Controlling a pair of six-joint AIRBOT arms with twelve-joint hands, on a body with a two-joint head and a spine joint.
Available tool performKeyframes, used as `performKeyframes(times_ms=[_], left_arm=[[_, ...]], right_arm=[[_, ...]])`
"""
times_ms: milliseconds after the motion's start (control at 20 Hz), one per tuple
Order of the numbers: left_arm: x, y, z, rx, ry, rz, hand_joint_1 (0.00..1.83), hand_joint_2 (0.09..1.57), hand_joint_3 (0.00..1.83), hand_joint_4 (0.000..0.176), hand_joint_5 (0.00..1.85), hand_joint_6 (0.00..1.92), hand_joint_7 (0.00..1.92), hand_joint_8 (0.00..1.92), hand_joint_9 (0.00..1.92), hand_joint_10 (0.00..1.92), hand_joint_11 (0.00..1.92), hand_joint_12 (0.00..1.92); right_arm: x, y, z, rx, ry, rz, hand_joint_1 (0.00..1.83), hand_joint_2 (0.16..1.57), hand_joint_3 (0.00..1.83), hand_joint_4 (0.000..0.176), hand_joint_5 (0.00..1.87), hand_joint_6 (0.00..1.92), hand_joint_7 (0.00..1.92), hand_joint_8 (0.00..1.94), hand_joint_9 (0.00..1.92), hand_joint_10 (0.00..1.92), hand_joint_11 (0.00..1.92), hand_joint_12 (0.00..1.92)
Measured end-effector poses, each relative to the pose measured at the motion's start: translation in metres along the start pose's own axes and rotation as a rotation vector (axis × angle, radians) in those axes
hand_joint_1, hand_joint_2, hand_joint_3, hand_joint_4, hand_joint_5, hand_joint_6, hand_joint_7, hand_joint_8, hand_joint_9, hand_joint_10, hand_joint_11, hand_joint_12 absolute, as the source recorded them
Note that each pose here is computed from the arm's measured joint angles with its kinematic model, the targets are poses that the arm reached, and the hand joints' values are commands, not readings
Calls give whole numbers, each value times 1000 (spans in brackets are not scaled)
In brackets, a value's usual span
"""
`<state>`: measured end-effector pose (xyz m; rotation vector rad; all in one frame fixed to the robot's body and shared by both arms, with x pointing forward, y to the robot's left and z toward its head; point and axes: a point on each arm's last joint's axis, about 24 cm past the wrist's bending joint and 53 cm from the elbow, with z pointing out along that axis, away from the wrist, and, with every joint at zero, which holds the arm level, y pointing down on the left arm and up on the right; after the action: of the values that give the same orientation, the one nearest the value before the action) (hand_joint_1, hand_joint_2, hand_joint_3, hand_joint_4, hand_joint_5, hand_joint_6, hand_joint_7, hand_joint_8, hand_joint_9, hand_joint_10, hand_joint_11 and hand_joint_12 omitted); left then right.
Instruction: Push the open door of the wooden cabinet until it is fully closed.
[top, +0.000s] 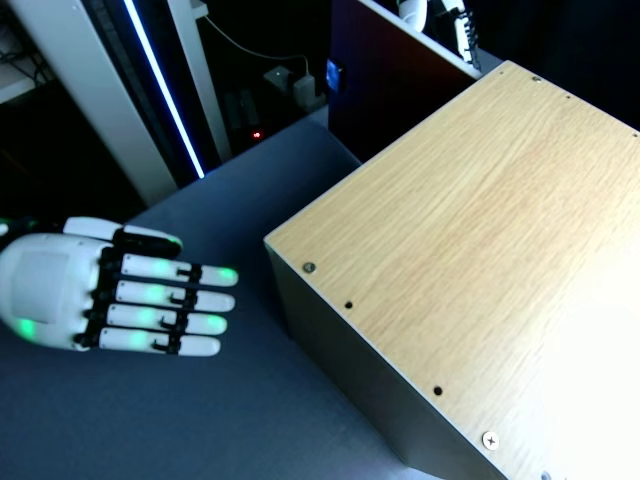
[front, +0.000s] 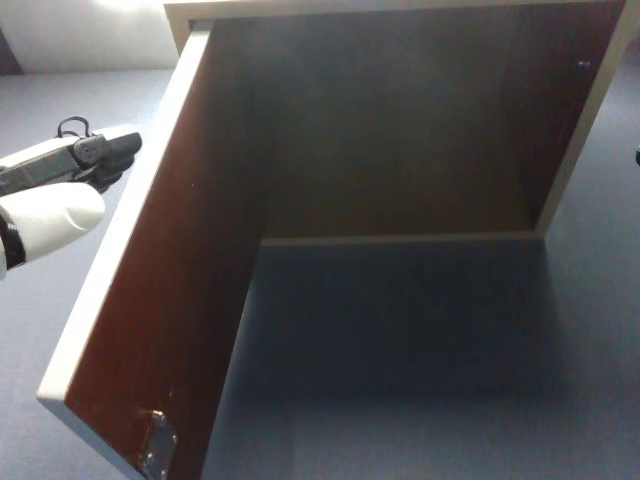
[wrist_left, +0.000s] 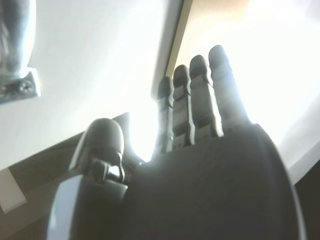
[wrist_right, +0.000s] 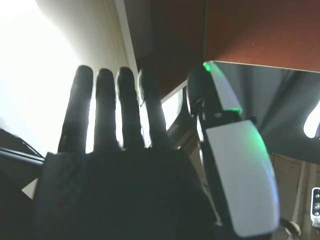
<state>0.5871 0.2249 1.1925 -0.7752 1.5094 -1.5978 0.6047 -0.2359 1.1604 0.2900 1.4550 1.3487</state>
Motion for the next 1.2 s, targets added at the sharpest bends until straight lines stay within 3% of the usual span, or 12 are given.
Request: performKeyframes(times_ms=[150,400,850,1200], left_arm=[[0,1,0,-5,4,3,0,1442,5,0,167,1,175,0,152,0,120,24],[18,2,1,-9,78,26,0,1460,9,0,174,1,179,1,169,6,118,18],[35,3,6,-9,151,51,0,1481,13,0,169,0,178,0,186,4,141,17],[48,3,12,8,185,43,0,1482,6,0,141,0,157,0,154,0,122,4]], right_arm=[[-2,-1,0,2,-5,-1,199,1415,8,0,272,3,285,5,255,8,38,499],[-2,-1,0,2,-4,2,156,1408,0,0,273,1,284,4,254,2,34,506],[-2,-1,0,4,-4,9,160,1395,0,0,270,1,277,2,250,4,37,487],[-2,-2,0,6,-7,10,189,1419,4,0,272,1,292,2,260,3,48,474]])
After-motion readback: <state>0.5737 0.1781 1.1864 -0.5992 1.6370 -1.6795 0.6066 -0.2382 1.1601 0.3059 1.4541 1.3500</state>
